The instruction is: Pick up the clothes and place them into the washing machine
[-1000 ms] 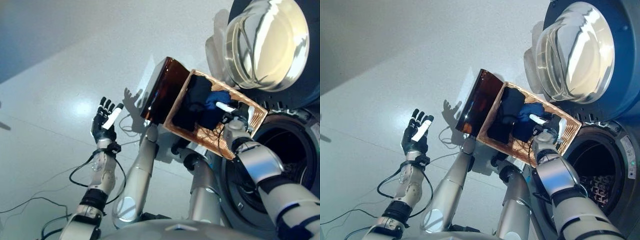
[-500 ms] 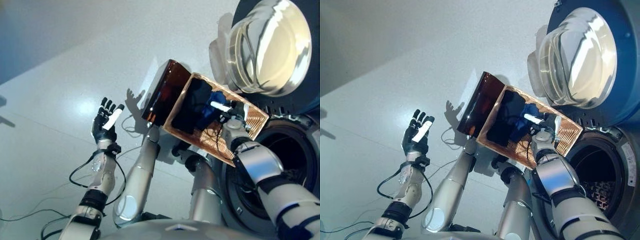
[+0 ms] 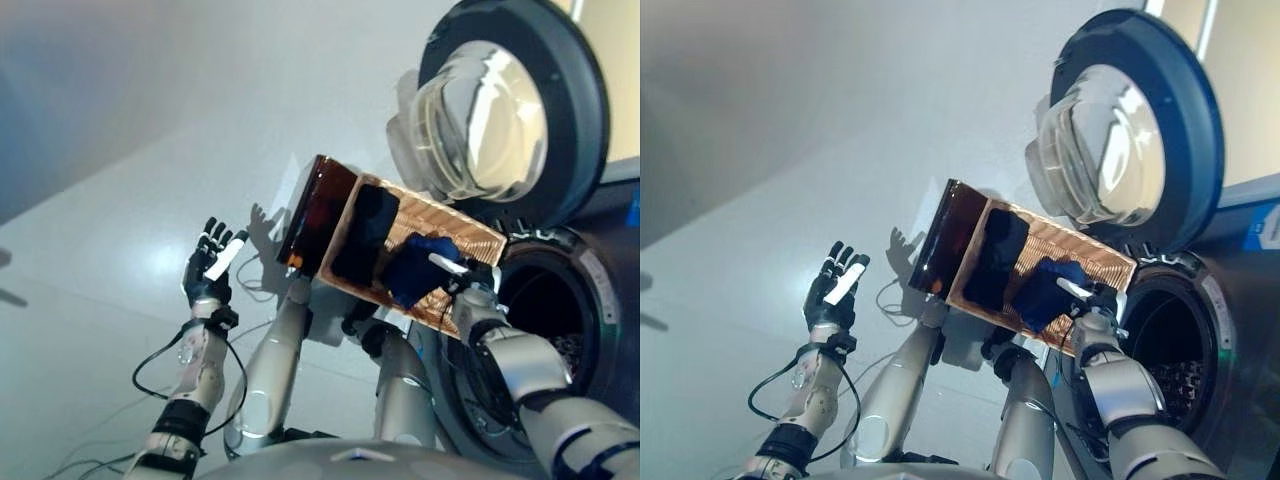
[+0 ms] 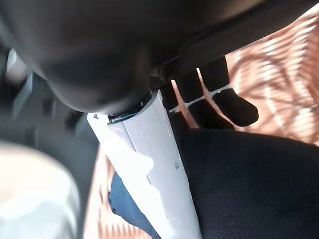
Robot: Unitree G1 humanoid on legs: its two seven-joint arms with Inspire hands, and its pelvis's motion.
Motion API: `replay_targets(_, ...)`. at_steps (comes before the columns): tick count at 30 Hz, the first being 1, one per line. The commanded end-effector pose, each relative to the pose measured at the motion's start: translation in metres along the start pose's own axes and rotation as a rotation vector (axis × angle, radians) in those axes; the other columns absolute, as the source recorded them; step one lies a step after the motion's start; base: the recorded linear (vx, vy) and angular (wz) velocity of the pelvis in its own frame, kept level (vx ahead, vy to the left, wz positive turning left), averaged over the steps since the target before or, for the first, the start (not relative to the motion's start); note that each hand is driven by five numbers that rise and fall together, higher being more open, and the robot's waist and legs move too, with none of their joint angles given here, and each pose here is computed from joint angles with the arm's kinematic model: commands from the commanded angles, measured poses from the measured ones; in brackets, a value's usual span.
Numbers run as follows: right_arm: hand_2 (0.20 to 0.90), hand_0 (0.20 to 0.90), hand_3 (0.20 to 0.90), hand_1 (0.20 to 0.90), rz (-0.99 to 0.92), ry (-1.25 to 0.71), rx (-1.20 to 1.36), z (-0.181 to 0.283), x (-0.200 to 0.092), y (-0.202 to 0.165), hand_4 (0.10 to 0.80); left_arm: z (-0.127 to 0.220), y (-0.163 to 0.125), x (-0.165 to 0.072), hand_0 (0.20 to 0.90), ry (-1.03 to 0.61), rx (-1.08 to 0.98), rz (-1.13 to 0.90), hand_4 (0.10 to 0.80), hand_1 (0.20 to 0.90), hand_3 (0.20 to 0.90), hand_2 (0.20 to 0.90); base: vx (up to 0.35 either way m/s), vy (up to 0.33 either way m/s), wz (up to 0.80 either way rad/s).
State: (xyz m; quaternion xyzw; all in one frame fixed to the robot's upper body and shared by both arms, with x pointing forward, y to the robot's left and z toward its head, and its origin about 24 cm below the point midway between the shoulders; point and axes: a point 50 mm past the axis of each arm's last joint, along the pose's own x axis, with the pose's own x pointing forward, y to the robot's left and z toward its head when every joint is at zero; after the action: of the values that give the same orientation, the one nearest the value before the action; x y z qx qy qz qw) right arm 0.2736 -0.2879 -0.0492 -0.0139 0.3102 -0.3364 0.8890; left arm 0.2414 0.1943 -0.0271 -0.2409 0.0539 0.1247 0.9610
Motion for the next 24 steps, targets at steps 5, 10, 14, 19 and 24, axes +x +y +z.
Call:
replay_targets(5, 0.2, 0.2, 0.2, 0.2, -0.216, -0.083, 0.63, 0.005, 0.008, -0.059, 0.3, 0.011, 0.017, -0.005, 0.9, -0.087, -0.002, 0.029, 0.8, 0.9, 0.9, 0.9, -0.012, 0.051, -0.2)
replay_targets(10, 0.2, 0.2, 0.2, 0.2, -0.218, -0.095, 1.107, -0.001, 0.0, -0.038, 0.3, -0.004, 0.018, -0.01, 0.9, -0.039, -0.038, 0.048, 0.8, 0.9, 0.9, 0.9, -0.024, 0.072, -0.2)
replay_targets(14, 0.2, 0.2, 0.2, 0.2, -0.161, -0.106, 1.4, 0.01, -0.009, -0.004, 0.3, -0.023, 0.013, -0.016, 0.9, 0.034, -0.065, 0.039, 0.8, 0.9, 0.9, 0.9, -0.023, 0.069, -0.2)
replay_targets(19, 0.2, 0.2, 0.2, 0.2, -0.162, -0.198, 1.526, 0.047, -0.011, -0.002, 0.3, -0.031, 0.005, -0.02, 0.9, 0.071, -0.058, -0.013, 0.8, 0.9, 0.9, 0.9, -0.01, 0.047, -0.08)
replay_targets(24, 0.2, 0.2, 0.2, 0.2, -0.236, -0.27, 1.559, 0.079, -0.01, -0.019, 0.3, -0.038, 0.004, -0.024, 0.9, 0.105, -0.031, -0.028, 0.8, 0.9, 0.9, 0.9, -0.047, 0.067, -0.1)
